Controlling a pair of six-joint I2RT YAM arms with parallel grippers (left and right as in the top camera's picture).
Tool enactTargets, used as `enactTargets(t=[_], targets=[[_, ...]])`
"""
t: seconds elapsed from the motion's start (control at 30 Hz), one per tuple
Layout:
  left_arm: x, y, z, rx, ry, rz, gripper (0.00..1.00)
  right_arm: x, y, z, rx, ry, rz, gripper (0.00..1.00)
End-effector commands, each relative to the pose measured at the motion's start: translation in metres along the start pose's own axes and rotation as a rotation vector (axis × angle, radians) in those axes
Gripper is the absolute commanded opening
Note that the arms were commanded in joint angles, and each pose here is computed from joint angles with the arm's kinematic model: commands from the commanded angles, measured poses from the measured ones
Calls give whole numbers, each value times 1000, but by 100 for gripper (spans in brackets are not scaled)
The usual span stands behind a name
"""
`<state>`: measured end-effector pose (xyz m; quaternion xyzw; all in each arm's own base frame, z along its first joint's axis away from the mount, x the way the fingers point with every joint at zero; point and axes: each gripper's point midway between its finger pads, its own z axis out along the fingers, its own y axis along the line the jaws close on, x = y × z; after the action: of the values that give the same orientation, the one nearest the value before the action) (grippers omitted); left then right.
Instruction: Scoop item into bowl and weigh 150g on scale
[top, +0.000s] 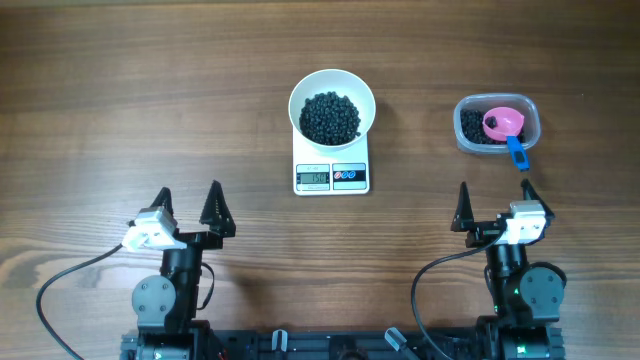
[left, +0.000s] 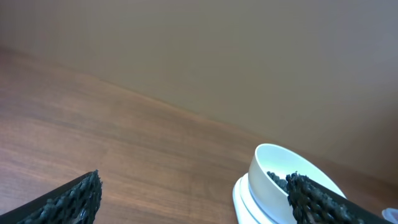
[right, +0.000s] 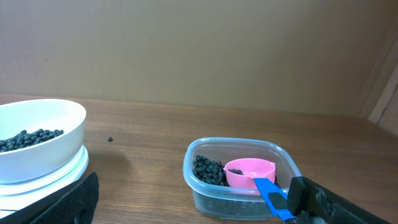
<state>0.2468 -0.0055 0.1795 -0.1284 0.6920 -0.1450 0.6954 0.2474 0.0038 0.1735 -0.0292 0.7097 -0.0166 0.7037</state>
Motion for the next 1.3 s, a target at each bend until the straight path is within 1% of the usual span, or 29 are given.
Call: enactTargets(t=[0.0,0.13,0.37,0.5,0.63,0.8,1.1,1.27], targets=[[9,4,0,-10,30,-5,100,-3,3,-1,-16,-14,12,100],[23,7,-1,-15,86,5,100,-3,3,-1,-16,-14,12,100],[22,7,-1,-9,87,157,100,-3,3,-1,-16,-14,12,100],[22,7,-1,-10,87,164,100,-3,3,-1,-16,-14,13,100],[22,7,-1,-8,87,212,100,-3,3,-1,-16,-14,12,100],[22,7,-1,-10,87,174,100,-3,3,-1,-16,-14,12,100],[22,7,-1,-9,87,189,100,-3,3,-1,-16,-14,12,100],[22,7,-1,-4,88,296,100,-3,3,-1,-16,-14,13,100]])
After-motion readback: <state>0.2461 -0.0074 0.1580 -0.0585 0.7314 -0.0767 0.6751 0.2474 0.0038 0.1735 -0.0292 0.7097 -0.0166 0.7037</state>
